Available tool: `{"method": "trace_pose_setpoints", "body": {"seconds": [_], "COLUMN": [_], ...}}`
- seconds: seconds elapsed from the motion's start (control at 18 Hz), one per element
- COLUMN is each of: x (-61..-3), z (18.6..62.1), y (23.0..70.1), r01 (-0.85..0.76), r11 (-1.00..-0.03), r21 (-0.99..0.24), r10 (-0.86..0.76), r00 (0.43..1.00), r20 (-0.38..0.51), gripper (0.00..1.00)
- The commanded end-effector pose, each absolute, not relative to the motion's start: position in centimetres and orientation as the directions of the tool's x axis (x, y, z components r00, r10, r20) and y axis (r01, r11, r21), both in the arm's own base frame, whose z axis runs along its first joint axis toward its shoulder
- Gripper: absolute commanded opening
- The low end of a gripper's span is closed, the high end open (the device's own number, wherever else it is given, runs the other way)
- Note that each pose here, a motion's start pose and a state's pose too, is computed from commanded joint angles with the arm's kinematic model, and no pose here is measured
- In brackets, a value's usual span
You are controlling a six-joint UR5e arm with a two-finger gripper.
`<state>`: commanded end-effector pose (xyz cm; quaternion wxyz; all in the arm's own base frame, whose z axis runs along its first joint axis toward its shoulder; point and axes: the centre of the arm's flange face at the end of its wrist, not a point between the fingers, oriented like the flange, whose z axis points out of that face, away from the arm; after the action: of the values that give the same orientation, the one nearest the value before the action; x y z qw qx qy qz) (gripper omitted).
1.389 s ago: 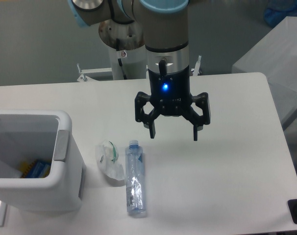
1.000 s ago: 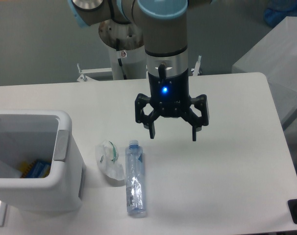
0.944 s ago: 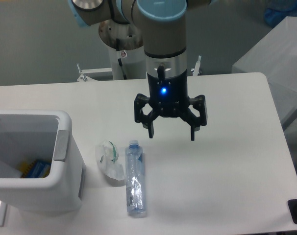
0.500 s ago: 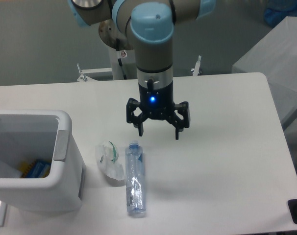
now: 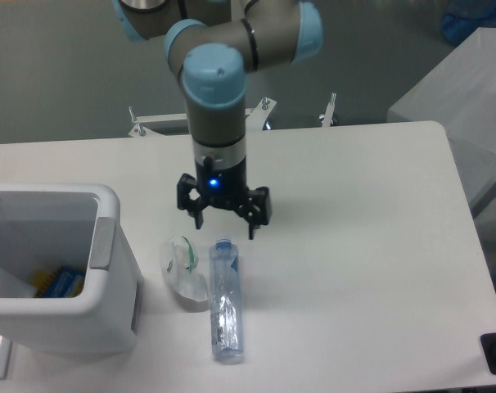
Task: Place the trash in the trash can
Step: 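Move the open gripper down toward the crumpled clear plastic wrapper, then close the gripper on the plastic wrapper and lift it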
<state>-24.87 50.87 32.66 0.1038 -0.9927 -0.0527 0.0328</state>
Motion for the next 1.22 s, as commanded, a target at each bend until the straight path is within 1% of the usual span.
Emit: {"method": "trace_pose_setpoints", "body": {"seconds": [0.11, 0.22, 0.44, 0.78, 0.89, 0.94, 1.11, 1.22], "x": [-24.0, -23.1, -22.0, -22.3, -22.3, -22.4, -22.5, -22.6], "z": [31.8, 29.4, 26.6, 24.8, 24.7, 24.7, 24.5, 24.5], "y": [51.3, 52.3, 53.7, 54.2, 54.3, 54.3, 54.3, 54.3], "r01": [0.085, 0.068, 0.050, 0.079, 0.080, 0.080, 0.082, 0.080], "r11": [-0.976, -0.984, -0.990, -0.991, -0.991, -0.990, -0.991, -0.991], "r21": [-0.199, -0.167, -0.132, -0.111, -0.111, -0.113, -0.110, -0.107], "r10": [0.094, 0.073, 0.049, 0.077, 0.078, 0.078, 0.080, 0.079], "r00": [0.995, 0.997, 0.999, 0.997, 0.997, 0.997, 0.997, 0.997], "r20": [-0.038, -0.022, 0.008, 0.023, 0.023, 0.022, 0.024, 0.019], "gripper": [1.00, 1.00, 1.00, 1.00, 0.92, 0.86, 0.61, 0.42]}}
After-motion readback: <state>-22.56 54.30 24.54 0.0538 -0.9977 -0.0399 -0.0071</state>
